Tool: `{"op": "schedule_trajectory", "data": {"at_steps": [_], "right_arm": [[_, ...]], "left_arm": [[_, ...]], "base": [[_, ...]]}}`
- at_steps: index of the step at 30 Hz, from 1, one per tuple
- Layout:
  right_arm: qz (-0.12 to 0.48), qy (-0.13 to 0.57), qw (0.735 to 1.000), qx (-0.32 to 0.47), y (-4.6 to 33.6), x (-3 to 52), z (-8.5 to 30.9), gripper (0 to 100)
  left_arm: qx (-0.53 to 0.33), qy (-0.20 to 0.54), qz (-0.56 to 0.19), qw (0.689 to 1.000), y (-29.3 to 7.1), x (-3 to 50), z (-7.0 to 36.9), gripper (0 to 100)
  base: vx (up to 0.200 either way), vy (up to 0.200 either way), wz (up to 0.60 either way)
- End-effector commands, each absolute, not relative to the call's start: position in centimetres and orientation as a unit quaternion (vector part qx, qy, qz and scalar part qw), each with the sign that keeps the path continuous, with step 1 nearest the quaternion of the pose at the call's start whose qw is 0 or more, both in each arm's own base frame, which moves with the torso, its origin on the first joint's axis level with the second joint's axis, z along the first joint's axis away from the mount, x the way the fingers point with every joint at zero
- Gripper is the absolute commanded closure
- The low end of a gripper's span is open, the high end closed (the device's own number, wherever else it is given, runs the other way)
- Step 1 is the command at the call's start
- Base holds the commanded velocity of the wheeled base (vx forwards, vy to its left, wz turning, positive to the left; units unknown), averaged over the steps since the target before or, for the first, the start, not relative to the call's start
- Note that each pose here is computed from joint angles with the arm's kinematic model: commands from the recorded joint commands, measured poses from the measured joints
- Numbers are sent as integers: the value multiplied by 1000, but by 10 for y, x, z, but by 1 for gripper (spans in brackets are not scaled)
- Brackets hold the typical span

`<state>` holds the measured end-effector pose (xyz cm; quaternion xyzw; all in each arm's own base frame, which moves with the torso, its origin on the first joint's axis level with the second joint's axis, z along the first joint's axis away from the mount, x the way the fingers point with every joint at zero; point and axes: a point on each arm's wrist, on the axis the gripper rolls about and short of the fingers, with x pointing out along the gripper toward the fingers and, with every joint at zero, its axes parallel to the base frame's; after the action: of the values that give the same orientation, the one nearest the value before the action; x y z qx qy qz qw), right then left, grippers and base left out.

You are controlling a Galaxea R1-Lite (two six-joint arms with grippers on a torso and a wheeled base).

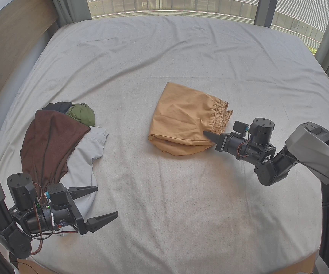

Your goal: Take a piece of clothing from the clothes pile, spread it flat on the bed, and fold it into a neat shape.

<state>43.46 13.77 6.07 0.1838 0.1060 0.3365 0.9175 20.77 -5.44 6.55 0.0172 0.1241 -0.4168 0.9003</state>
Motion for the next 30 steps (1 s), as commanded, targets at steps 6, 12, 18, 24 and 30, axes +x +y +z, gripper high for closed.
{"op": "schedule_trajectory", "data": {"at_steps": [6, 12, 18, 24, 30], "right_arm": [[369, 139, 901, 181, 165, 402, 57, 0], [408, 184, 878, 170, 194, 358, 55, 0], [453, 187, 856, 163, 223, 326, 69, 0], [477, 124, 853, 172, 237, 332, 105, 0], [438, 71, 876, 191, 229, 368, 120, 0]], "left_arm": [[18, 122, -417, 901, -55, 209, 66, 0], [18, 120, -413, 902, -53, 209, 67, 0], [18, 118, -413, 903, -53, 210, 67, 0], [18, 117, -413, 903, -52, 210, 68, 0], [18, 119, -412, 903, -52, 210, 67, 0]], "base": [[0, 0, 0], [0, 0, 0], [0, 0, 0], [0, 0, 0], [0, 0, 0]]}}
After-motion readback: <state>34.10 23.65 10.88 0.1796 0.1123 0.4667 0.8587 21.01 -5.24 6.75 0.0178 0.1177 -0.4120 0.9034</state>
